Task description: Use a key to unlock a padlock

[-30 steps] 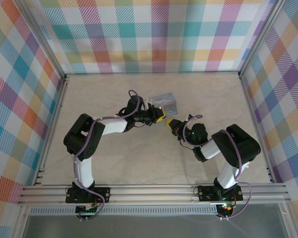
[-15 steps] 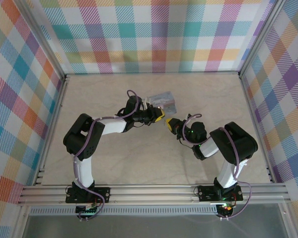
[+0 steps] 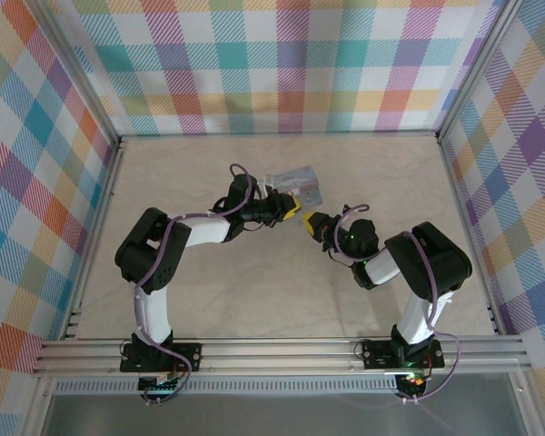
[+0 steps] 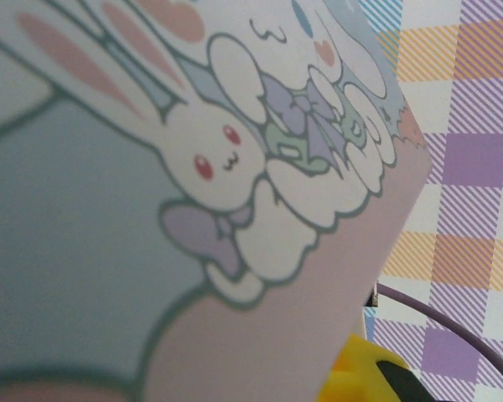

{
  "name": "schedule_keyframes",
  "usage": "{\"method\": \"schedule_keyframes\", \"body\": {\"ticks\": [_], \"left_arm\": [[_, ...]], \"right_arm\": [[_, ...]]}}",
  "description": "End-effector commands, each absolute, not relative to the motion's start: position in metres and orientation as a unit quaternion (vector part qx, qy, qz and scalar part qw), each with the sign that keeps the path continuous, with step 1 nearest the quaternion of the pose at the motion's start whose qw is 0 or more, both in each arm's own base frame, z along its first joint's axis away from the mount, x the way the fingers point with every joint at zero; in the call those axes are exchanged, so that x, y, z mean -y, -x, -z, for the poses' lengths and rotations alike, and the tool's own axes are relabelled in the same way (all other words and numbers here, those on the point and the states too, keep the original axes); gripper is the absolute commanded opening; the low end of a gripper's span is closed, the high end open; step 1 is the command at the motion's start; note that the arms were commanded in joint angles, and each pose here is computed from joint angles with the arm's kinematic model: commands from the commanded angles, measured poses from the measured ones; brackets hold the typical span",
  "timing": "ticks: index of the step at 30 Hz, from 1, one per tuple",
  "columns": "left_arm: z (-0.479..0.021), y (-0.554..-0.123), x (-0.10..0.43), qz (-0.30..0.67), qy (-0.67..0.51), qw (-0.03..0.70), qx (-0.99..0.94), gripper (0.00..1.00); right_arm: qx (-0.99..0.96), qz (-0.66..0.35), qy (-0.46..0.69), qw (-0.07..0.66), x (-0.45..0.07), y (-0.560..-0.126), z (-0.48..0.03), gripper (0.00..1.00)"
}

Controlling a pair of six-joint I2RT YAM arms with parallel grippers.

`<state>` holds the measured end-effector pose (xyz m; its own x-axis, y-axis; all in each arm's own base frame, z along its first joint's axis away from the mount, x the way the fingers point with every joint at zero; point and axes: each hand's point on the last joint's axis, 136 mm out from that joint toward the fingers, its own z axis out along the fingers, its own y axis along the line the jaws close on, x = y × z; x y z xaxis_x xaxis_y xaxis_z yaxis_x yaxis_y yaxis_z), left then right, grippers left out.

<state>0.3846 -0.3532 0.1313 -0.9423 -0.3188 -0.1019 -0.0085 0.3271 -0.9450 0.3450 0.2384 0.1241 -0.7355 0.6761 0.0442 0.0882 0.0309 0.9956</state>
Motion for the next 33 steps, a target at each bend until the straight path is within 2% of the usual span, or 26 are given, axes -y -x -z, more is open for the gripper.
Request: {"method": "schedule_keyframes", "body": {"ticks": [1,13,19,29,33], "left_arm": [[-0.147,-0.351,0.376,0.613,0.041,0.084,-0.784,0.02],[-0.146,-0.351,0.377,0.618,0.04,0.081,-0.781,0.0],[-0.15,-0.353,0.378,0.623,0.042,0.085,-0.776,0.0],[-0.15,-0.351,0.377,0.624,0.041,0.084,-0.775,0.0],[-0.151,-0.352,0.377,0.626,0.043,0.084,-0.774,0.0]], "right_arm": [[-0.658,-0.661,-0.252,0.258,-0.243,-0.362,-0.151,0.0],[-0.658,-0.677,-0.178,0.278,-0.251,-0.358,-0.179,0.0],[-0.658,-0.678,-0.219,0.244,-0.253,-0.363,-0.163,0.0],[-0.631,-0.683,-0.245,0.275,-0.233,-0.368,-0.184,0.0],[-0.641,-0.687,-0.225,0.258,-0.245,-0.368,-0.18,0.0]]}}
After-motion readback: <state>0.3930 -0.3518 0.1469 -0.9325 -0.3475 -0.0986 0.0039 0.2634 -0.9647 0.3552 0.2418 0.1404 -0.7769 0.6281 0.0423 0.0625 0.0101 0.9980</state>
